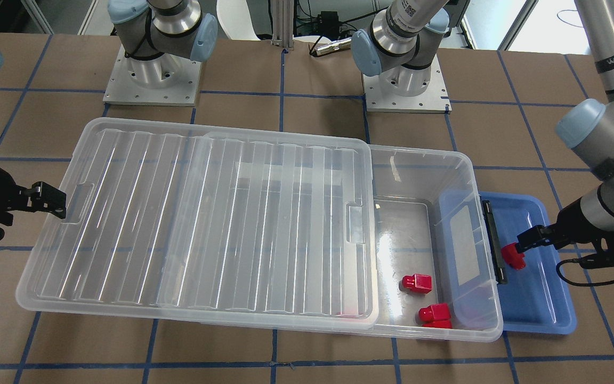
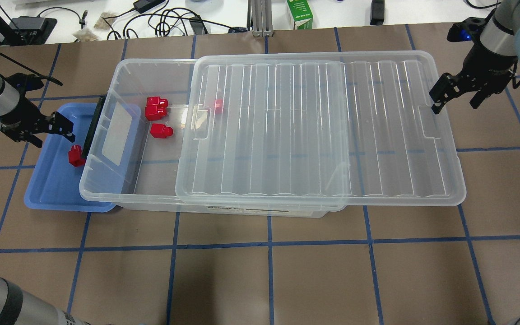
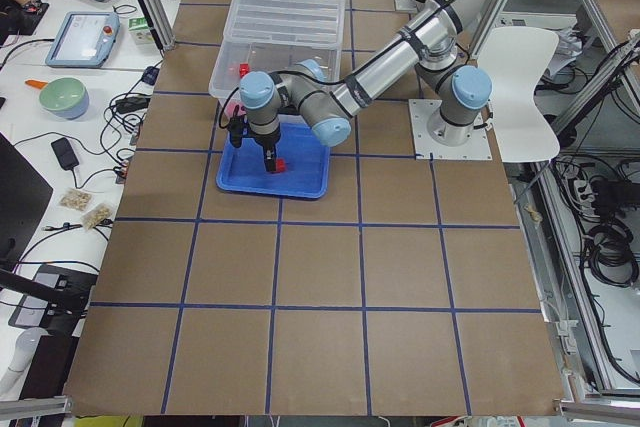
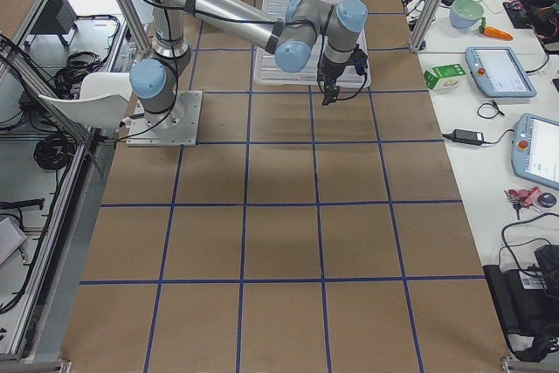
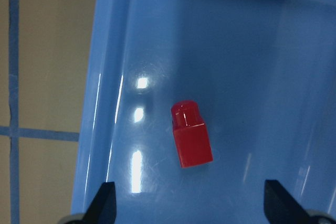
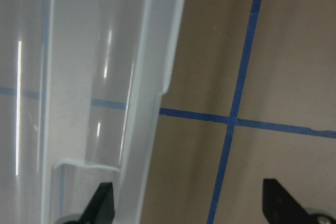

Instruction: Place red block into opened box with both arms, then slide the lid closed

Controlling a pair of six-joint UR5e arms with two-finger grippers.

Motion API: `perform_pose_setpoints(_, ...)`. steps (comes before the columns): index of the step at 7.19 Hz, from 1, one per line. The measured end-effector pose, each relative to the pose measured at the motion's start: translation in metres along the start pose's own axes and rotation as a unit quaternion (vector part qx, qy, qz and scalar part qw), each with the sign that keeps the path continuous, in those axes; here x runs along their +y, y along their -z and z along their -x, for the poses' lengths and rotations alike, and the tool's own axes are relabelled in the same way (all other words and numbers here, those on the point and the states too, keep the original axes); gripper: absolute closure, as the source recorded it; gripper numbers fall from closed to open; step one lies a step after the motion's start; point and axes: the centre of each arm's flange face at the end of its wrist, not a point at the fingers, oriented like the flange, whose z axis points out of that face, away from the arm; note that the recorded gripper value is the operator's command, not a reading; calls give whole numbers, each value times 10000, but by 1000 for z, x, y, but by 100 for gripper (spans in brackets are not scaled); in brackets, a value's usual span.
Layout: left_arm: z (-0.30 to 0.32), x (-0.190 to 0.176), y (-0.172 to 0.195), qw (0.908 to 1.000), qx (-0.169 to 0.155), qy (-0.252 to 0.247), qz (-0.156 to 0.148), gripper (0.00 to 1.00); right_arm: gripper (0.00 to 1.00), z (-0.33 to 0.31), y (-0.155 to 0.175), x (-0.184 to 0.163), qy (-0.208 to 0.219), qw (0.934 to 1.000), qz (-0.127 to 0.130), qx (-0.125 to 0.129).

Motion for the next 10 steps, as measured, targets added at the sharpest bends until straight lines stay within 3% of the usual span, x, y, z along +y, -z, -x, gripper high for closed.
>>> perform_pose_setpoints(1,2,-4,-17,10000,58,41,12,0,0,-2,0,0,7,10000,7,14)
perform_pose_setpoints(2,3,-5,-33,9998,103,99,100,11,0,-3,0,1,10,10000,12,21)
perform_pose_setpoints(3,3,-3,-46,9995,140,172,212,28,0,-3,0,1,9,10000,15,26)
perform_pose_setpoints(4,2,0,-57,9989,186,265,331,30,0,-2,2,2,-10,10000,11,33)
perform_pose_setpoints(5,1,5,-63,9984,211,342,406,37,0,0,5,3,-32,10000,-7,40)
perform_pose_setpoints(7,0,8,-61,9981,203,395,421,95,0,5,26,6,-24,9998,-144,99)
perform_pose_setpoints(8,1,6,-58,9983,180,388,387,100,0,9,49,9,-26,9996,-235,153)
perform_pose_setpoints(10,2,3,-45,9989,109,354,297,100,0,25,118,28,-237,9985,-406,272)
